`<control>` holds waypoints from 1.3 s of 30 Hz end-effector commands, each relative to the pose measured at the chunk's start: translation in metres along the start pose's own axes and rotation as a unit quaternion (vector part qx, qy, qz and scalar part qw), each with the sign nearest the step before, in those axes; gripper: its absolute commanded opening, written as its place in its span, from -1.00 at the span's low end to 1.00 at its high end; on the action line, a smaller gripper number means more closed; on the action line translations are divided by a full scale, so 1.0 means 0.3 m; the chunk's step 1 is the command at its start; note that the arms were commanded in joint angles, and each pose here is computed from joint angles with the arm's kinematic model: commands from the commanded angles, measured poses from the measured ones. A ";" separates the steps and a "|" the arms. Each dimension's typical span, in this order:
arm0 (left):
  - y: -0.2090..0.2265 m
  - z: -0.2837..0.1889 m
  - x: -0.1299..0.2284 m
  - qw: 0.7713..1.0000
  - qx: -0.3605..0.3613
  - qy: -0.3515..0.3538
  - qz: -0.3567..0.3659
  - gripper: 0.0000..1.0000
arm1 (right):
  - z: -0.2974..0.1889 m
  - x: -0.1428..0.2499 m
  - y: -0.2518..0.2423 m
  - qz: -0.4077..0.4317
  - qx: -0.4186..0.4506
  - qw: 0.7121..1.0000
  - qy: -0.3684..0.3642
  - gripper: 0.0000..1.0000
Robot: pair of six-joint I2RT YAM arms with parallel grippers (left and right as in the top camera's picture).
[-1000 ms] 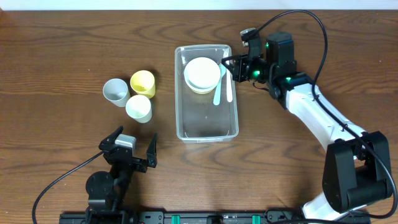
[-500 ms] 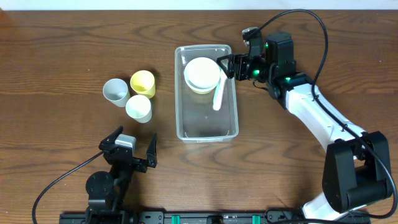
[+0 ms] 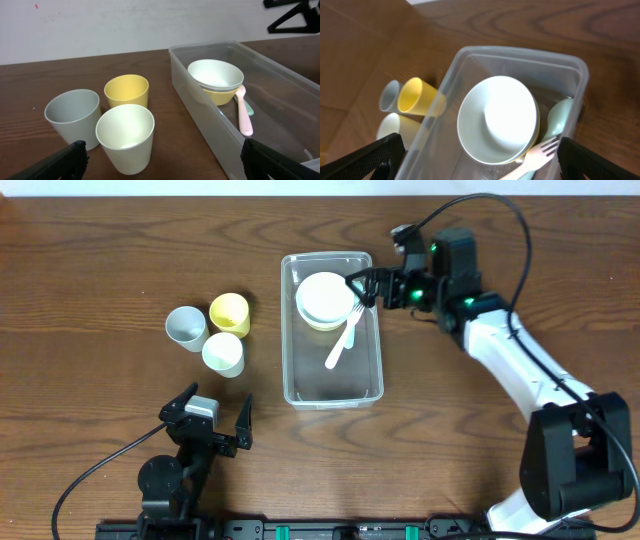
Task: Pack container
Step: 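Release the fork in the container and raise the right gripper away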
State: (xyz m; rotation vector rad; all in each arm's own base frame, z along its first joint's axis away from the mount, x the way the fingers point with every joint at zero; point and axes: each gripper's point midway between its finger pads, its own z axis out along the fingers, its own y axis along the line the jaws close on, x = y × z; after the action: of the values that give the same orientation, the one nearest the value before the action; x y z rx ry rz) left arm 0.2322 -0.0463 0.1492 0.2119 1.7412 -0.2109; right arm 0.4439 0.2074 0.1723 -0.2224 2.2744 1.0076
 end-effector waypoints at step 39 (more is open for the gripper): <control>-0.012 0.005 0.042 1.000 0.012 0.017 -0.012 0.96 | -0.704 0.216 -0.721 0.432 0.527 0.730 -0.053 0.99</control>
State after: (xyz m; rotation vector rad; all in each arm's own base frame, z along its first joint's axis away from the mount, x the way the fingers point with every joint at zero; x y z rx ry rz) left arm 0.2321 -0.0464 0.1492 0.2108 1.7414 -0.2129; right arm 0.3776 -0.0863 0.1099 1.3967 2.4531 -0.0963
